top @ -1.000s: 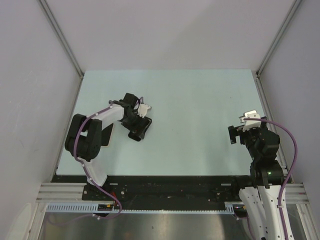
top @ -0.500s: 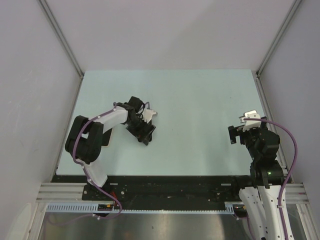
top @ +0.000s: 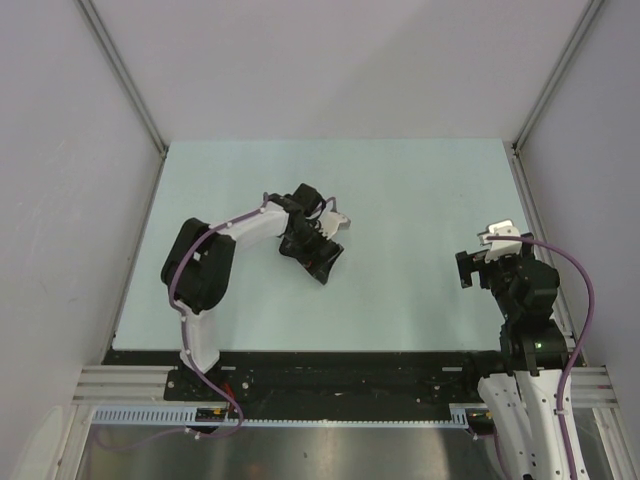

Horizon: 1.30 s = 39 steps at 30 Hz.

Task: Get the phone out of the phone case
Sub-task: Adjust the phone at the center of the board.

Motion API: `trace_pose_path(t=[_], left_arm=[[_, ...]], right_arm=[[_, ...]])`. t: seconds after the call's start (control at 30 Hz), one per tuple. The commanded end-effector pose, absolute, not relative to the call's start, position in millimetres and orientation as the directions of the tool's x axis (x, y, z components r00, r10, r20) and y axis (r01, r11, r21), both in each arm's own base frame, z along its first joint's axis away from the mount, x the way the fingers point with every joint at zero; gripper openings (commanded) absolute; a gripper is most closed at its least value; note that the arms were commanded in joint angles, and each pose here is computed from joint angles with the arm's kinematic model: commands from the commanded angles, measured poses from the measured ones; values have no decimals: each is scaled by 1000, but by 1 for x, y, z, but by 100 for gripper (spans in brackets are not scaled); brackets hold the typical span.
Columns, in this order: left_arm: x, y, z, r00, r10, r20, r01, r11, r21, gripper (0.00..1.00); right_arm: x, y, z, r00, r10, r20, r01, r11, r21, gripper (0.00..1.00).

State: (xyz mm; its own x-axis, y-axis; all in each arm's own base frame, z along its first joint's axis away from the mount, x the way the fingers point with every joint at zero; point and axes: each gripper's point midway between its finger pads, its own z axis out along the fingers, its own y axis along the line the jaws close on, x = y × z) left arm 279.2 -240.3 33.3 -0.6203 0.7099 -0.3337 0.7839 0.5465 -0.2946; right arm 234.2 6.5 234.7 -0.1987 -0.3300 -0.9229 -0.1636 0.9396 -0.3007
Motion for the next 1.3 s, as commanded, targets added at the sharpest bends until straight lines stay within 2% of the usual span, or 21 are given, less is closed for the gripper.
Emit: trace_pose_path(t=[0.0, 0.2, 0.27, 0.37, 0.5, 0.53, 0.67, 0.73, 0.87, 0.93, 1.03, 1.13, 1.27], left_arm=[[301, -272, 56, -588, 691, -421, 809, 504, -302, 100], [288, -275, 107, -494, 680, -542, 869, 404, -285, 100], [279, -266, 111, -475, 686, -552, 879, 392, -270, 100], [283, -248, 119, -486, 668, -564, 870, 434, -235, 100], [332, -215, 128, -549, 577, -605, 801, 570, -183, 100], [348, -213, 137, -523, 579, -626, 807, 572, -145, 100], [380, -201, 133, -397, 696, -598, 855, 518, 36, 100], [391, -200, 135, -300, 758, -579, 885, 448, 129, 100], [401, -190, 121, -165, 869, -466, 913, 313, 260, 100], [395, -189, 103, -84, 919, -386, 936, 206, 286, 100], [387, -189, 82, -27, 947, -319, 953, 120, 277, 100], [380, -190, 65, 7, 958, -286, 971, 62, 230, 100], [381, -190, 49, -3, 968, -251, 985, 47, 169, 100]], right_arm=[[238, 10, 236, -187, -342, -921, -181, 933, -310, 100], [242, 26, 229, -181, -384, -906, -281, 902, -326, 99], [245, 34, 225, -181, -414, -892, -337, 878, -339, 100], [249, 49, 223, -158, -454, -877, -422, 834, -356, 100], [262, 68, 217, -167, -474, -865, -512, 791, -334, 100], [264, 70, 218, -173, -476, -862, -516, 790, -332, 100], [264, 81, 224, -177, -467, -866, -536, 784, -313, 100], [259, 84, 224, -180, -456, -872, -545, 784, -298, 100], [252, 85, 224, -179, -449, -875, -554, 781, -288, 100], [251, 84, 224, -174, -448, -877, -550, 783, -291, 100], [250, 83, 223, -170, -449, -877, -545, 785, -295, 100], [250, 83, 219, -169, -448, -878, -542, 786, -297, 100], [249, 81, 217, -170, -450, -877, -539, 787, -300, 100]])
